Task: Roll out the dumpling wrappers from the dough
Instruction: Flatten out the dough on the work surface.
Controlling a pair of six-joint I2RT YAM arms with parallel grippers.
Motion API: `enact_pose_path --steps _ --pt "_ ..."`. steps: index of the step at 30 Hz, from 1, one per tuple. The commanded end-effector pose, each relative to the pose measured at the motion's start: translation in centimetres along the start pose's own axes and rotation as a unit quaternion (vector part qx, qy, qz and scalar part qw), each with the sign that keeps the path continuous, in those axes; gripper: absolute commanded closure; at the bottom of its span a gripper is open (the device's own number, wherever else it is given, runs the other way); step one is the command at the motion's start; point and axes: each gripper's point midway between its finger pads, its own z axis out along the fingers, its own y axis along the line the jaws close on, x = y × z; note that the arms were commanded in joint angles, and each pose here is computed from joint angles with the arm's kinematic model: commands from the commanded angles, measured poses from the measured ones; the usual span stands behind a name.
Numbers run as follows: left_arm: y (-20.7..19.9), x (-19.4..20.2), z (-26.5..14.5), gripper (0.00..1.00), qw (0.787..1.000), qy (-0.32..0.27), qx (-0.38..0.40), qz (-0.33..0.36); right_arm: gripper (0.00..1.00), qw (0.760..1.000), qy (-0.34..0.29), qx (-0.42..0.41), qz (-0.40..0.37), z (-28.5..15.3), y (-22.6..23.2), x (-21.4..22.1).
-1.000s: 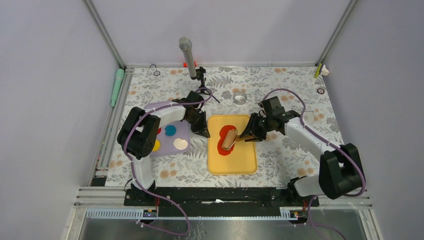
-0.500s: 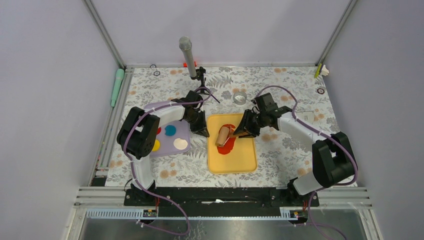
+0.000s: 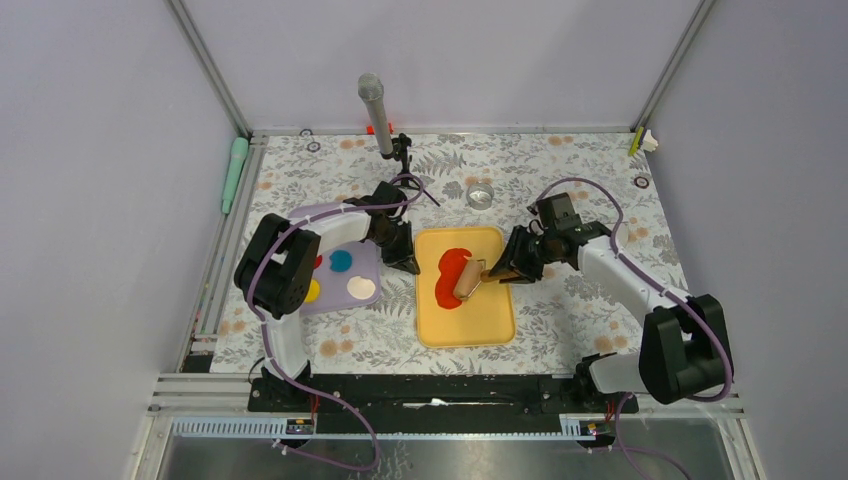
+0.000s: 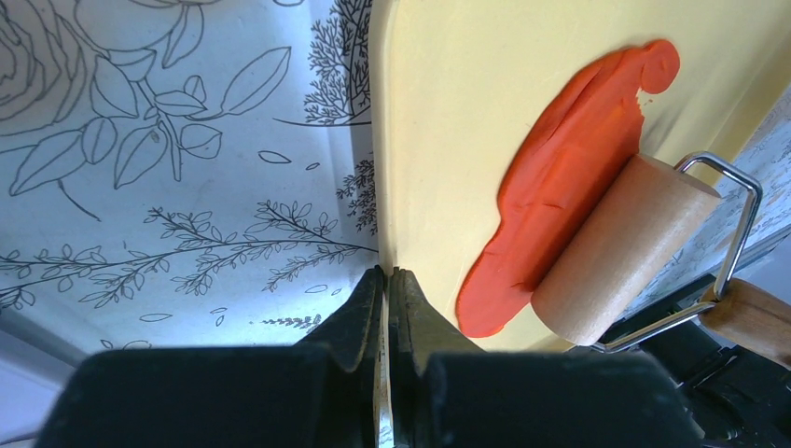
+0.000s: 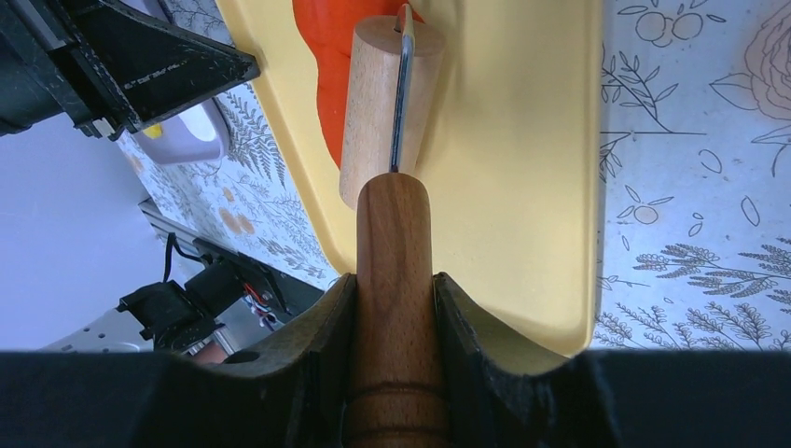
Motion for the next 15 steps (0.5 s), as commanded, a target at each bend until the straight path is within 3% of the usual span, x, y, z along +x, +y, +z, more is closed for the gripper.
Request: enact_pose_path --steps 1,9,15 --pt "-0.9 -0.6 -0.3 1.0 1.0 -0.011 0.018 0.011 1.0 0.997 -0.002 0.074 0.001 1.5 -1.9 -0.7" --pt "-1.2 -0.4 -0.5 1.0 1.0 -0.008 0.019 0.019 1.0 0.999 -0.027 0.03 -0.012 4.6 3.2 -3.5" --pt "-1.3 -0.4 -0.8 1.0 1.0 -0.009 0.019 0.021 1.0 0.999 -0.031 0.024 -0.007 6.3 4.1 -3.9"
